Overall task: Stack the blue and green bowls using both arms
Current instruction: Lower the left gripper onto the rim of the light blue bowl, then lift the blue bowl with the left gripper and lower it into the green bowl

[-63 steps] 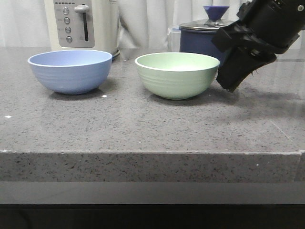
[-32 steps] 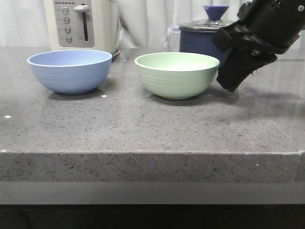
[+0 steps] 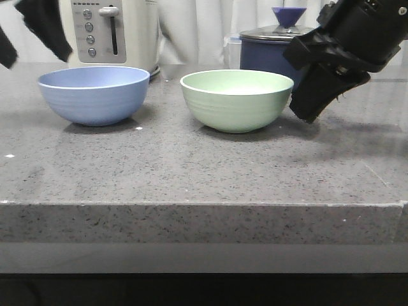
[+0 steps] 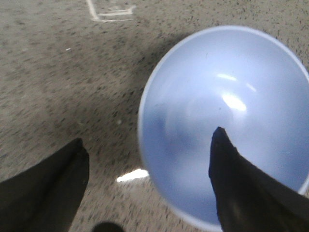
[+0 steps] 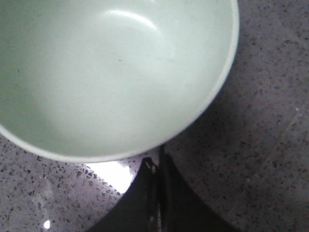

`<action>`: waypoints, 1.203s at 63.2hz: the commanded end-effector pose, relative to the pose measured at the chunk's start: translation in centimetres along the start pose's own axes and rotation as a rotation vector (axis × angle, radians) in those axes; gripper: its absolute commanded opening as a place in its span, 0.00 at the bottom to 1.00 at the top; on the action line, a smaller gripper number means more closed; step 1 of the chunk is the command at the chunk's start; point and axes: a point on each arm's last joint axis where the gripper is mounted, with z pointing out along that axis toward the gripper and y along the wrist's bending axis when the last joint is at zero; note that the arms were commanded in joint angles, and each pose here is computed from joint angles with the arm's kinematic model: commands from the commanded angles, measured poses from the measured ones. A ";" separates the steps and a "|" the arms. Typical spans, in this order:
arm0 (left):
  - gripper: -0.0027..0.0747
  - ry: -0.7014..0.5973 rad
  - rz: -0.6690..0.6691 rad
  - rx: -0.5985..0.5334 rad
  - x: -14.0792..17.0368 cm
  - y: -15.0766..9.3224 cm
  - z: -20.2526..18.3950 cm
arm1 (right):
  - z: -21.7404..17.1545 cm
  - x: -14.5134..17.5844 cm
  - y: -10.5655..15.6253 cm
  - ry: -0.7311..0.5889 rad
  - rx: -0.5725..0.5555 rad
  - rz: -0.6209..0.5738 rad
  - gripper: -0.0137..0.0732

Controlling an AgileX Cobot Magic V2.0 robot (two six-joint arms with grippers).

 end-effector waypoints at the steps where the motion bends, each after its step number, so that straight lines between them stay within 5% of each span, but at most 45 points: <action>1: 0.70 -0.075 -0.003 0.034 -1.2 -0.5 -1.2 | -1.6 -1.3 0.1 -0.091 0.015 -0.008 0.08; 13: 0.66 -0.054 -0.011 0.031 -1.5 -0.2 0.5 | -1.6 -1.3 0.1 -0.091 0.015 -0.008 0.08; 43: 0.01 -0.060 -0.013 0.029 -1.7 -0.1 0.9 | -1.6 -1.3 0.1 -0.091 0.015 -0.008 0.08; 59: 0.01 -0.091 0.001 0.062 -2.7 -0.9 -1.5 | -1.6 -1.3 0.1 -0.091 0.015 -0.008 0.08; 76: 0.01 -0.173 0.131 0.160 -4.1 -5.6 -5.3 | -1.6 -1.3 0.1 -0.091 0.015 -0.008 0.08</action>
